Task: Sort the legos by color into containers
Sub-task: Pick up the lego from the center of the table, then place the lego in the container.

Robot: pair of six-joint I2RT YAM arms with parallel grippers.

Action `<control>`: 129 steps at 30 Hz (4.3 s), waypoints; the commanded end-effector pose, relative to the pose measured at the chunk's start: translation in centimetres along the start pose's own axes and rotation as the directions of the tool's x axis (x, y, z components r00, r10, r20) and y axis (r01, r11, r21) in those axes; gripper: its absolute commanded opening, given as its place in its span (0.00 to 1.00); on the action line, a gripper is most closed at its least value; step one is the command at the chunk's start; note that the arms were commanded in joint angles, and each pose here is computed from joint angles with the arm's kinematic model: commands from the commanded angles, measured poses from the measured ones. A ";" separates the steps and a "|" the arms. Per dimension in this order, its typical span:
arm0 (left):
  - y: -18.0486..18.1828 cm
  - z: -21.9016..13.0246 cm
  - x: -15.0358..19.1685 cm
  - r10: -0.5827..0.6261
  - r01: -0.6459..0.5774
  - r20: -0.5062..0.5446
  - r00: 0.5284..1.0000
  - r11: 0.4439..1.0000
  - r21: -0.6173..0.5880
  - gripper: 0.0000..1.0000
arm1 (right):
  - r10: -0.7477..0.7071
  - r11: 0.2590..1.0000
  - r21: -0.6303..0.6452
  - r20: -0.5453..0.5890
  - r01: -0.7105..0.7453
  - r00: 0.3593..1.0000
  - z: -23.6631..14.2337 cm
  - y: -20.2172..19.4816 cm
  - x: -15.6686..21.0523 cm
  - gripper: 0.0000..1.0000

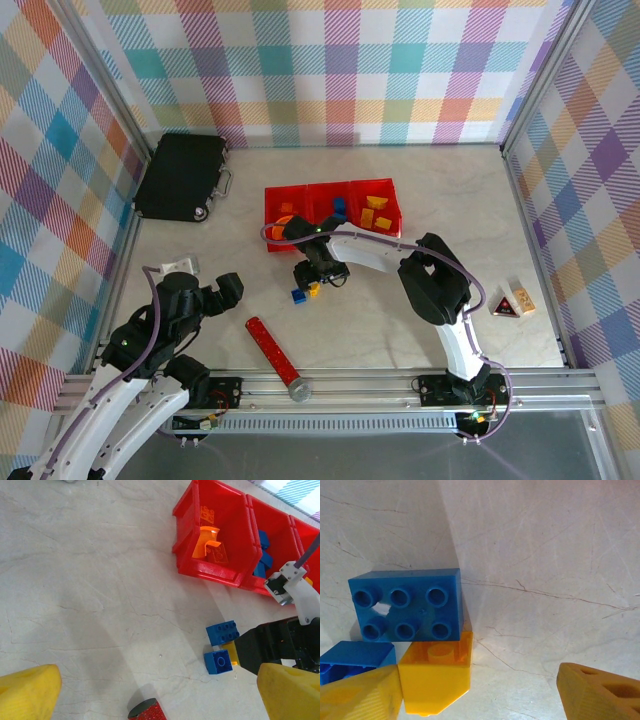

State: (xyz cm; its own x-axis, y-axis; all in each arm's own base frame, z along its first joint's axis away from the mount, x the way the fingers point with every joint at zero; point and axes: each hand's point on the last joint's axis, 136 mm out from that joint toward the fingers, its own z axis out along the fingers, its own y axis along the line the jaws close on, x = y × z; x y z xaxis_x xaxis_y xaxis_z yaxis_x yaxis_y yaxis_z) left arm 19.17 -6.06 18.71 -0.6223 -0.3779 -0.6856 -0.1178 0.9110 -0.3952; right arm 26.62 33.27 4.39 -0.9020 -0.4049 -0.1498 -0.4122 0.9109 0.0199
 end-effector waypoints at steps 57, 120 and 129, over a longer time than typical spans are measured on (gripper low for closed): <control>-0.2 0.8 0.3 -0.004 0.004 -0.008 1.000 1.000 -0.001 0.98 | -0.125 0.992 0.003 0.012 0.125 0.992 0.1 0.2 -0.4 0.37; -2.2 3.1 2.9 0.038 -0.029 -0.185 0.982 0.998 0.050 1.00 | 0.084 0.992 0.075 0.218 -0.102 0.972 -7.3 -21.2 -14.3 0.55; -3.1 4.1 4.6 0.047 -0.022 -0.265 0.963 0.995 0.094 1.00 | 0.155 0.987 -0.080 0.325 -0.136 0.933 -12.4 -18.8 -12.5 0.57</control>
State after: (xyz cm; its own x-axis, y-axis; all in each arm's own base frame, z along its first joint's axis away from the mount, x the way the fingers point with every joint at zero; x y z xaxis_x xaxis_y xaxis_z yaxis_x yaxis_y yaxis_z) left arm 20.12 -10.24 14.97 -0.7840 -0.3070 -0.5396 -0.0669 0.9059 -0.4182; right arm 45.41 19.48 15.21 -0.8758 -0.2694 -0.4004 -0.3045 0.9522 0.0253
